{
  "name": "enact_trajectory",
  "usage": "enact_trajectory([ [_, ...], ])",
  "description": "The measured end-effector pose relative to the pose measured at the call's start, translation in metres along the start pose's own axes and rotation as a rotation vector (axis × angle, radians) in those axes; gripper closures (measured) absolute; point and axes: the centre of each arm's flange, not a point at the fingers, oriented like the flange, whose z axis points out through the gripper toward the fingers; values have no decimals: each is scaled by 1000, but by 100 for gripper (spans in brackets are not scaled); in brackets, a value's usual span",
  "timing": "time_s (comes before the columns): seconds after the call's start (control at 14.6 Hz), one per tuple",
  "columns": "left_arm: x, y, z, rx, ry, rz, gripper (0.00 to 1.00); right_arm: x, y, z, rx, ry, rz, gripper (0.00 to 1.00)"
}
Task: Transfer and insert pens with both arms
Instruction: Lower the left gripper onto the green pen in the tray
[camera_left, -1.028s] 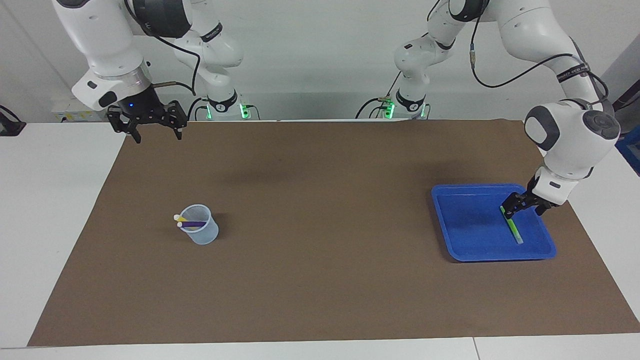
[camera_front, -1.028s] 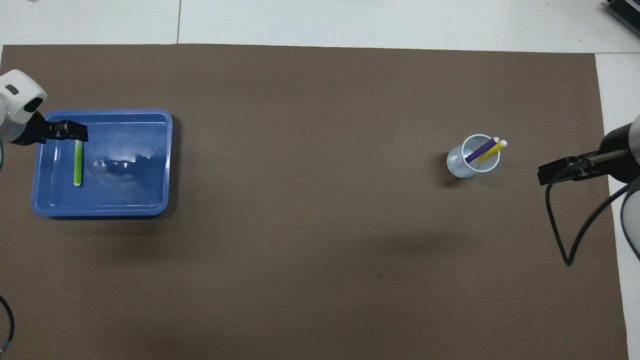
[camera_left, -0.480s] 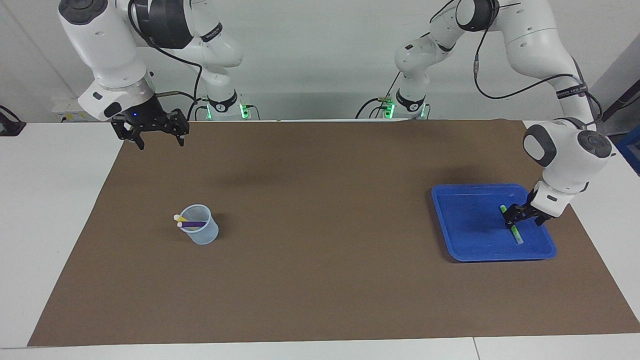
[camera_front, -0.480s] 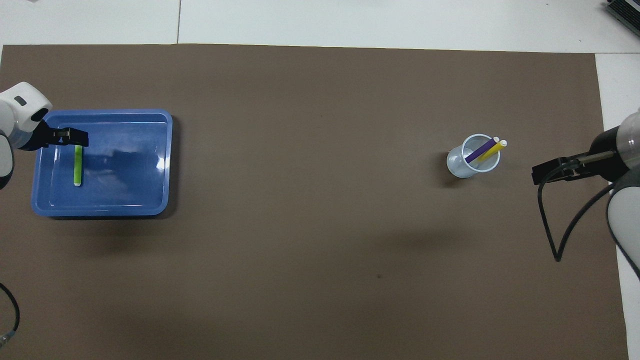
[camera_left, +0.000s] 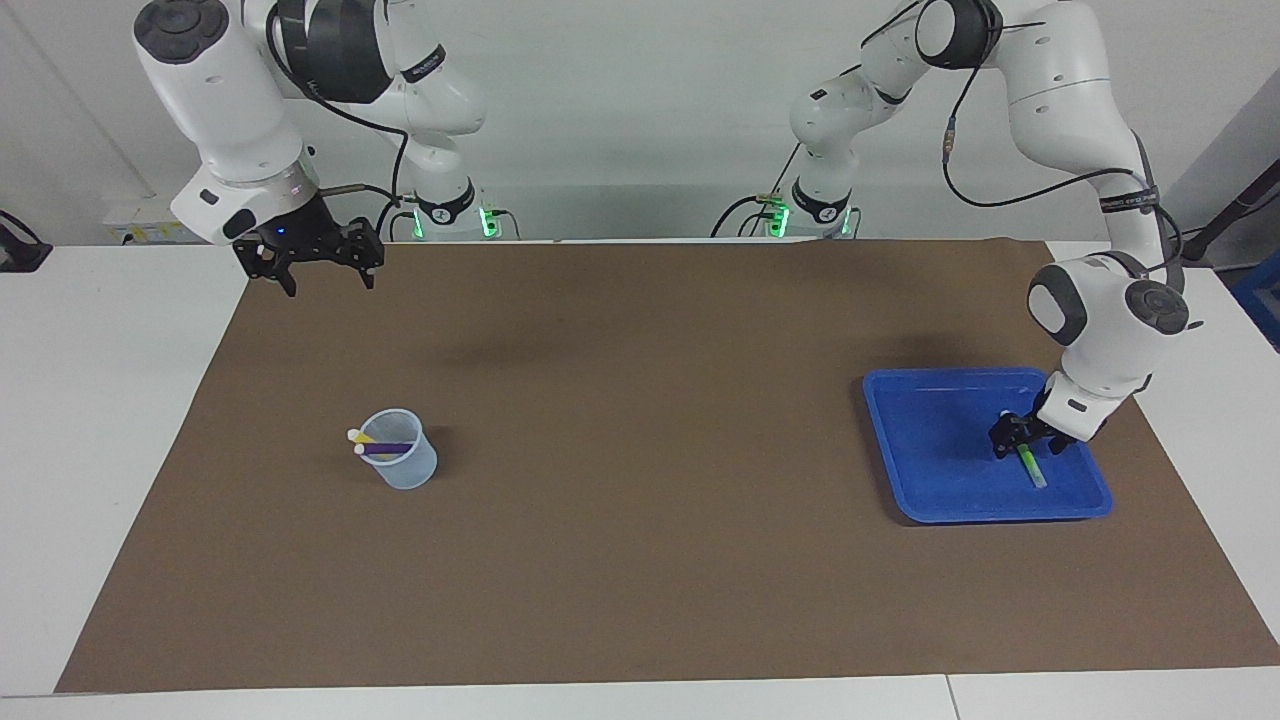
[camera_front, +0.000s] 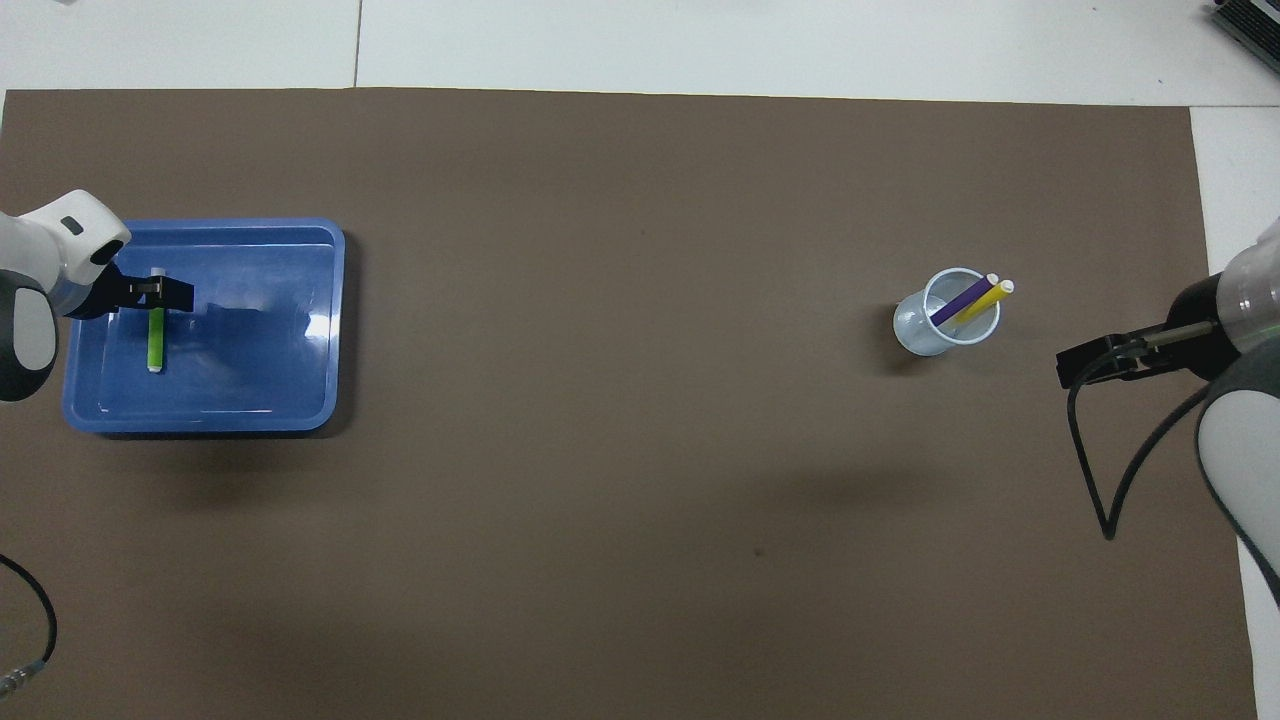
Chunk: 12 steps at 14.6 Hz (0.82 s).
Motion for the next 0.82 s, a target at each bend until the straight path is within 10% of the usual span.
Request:
enact_trajectory([
  [0.82, 1, 7, -3, -5, 3, 12, 63, -2, 9, 2, 31, 6, 23, 0],
])
